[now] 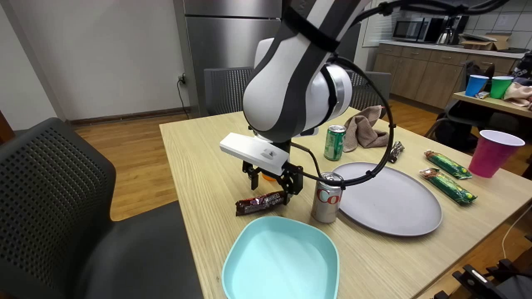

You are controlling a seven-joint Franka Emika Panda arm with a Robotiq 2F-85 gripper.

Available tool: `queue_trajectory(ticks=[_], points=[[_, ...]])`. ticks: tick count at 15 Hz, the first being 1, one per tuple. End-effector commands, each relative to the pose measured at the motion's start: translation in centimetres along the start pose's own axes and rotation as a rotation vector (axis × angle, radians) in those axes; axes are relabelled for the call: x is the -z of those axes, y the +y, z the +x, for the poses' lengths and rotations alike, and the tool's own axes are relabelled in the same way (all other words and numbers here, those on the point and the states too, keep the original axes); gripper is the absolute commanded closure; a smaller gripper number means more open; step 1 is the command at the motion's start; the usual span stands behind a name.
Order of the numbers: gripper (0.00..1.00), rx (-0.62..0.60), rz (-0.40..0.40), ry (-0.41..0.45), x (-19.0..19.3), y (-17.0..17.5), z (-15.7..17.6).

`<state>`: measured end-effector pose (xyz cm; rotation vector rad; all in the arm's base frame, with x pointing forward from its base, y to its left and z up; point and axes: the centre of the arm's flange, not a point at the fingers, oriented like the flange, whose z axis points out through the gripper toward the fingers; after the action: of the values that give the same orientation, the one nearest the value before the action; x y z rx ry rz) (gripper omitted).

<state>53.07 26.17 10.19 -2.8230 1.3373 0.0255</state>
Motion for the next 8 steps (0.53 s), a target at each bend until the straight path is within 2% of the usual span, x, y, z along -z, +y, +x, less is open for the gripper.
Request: queue_trajectory(ticks=[1, 8], points=[[0.00, -0.008, 0.001, 0.016, 0.0, -0.8, -0.9], [0.00, 0.016, 0.007, 0.011, 0.7, -0.3, -1.9]])
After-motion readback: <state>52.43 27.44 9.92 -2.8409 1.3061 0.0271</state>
